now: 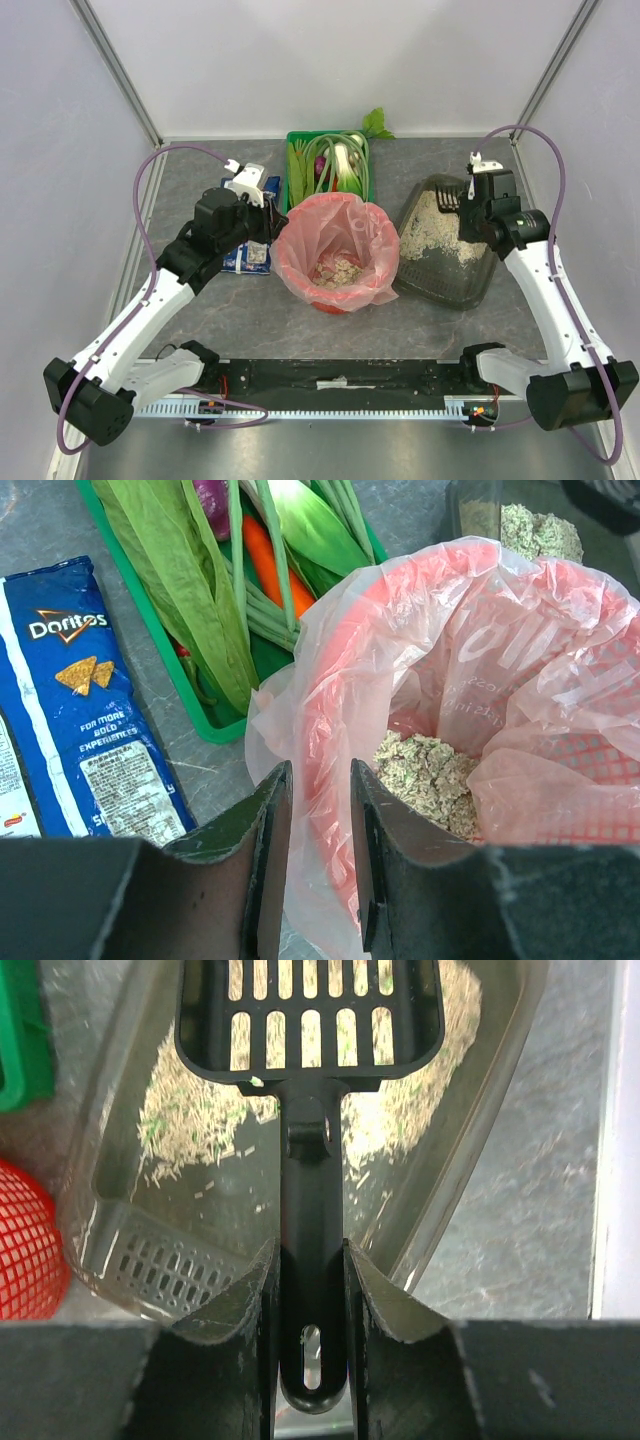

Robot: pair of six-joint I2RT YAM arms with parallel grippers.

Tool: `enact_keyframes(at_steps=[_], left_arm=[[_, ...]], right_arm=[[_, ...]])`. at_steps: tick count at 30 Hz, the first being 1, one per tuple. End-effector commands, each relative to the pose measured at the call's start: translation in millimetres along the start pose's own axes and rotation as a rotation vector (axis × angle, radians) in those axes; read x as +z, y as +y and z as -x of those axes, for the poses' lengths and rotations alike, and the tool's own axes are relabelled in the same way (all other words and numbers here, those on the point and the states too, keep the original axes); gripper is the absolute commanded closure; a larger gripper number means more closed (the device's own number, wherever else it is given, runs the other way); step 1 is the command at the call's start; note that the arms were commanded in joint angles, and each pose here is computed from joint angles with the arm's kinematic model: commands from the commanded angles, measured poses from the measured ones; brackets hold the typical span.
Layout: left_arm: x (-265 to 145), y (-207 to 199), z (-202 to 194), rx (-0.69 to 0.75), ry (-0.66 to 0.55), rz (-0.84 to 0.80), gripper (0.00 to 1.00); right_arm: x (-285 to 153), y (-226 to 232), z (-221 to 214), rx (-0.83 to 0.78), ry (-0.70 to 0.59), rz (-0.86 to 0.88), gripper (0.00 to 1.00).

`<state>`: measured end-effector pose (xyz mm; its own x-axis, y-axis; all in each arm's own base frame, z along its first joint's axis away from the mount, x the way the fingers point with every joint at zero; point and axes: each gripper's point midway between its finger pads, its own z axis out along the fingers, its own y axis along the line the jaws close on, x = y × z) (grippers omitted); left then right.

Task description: Clean the litter box

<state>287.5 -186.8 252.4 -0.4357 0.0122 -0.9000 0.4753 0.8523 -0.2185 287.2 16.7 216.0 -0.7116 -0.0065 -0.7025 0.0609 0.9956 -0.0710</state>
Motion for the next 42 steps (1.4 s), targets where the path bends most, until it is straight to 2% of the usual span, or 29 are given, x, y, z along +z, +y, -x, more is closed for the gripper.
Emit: enact_keyframes(at_steps=[1, 12, 20, 30, 35, 42], left_arm=[[-1.1, -0.7, 9.7, 0.030, -0.043, -0.002, 0.64], [-5.6, 0.5, 13.0, 0.048, -0.066, 0.020, 0.64], [-6.2, -3.6, 12.6, 0.055, -0.071, 0.010, 0.64], [-9.2, -3.1, 15.4, 0.061, -0.085, 0.016, 0.64], [-9.2, -3.4, 15.7, 0.061, -0.086, 0.016, 0.64], [-9.4, -2.1, 15.2, 0.065, -0.086, 0.022, 0.64]], right_arm=[[-5.7, 5.1, -33.9, 0.074, 0.146, 0.042, 1.00], [5.6, 8.0, -66.2, 0.184, 0.359, 0.022, 1.00], [14.6, 3.9, -58.4, 0.266, 0.377, -0.050, 1.00], [25.3, 3.2, -64.1, 0.386, 0.446, -0.084, 1.00], [26.5, 4.2, -58.6, 0.436, 0.435, -0.066, 1.00], [35.1, 4.0, -70.6, 0.471, 0.518, -0.065, 1.00]])
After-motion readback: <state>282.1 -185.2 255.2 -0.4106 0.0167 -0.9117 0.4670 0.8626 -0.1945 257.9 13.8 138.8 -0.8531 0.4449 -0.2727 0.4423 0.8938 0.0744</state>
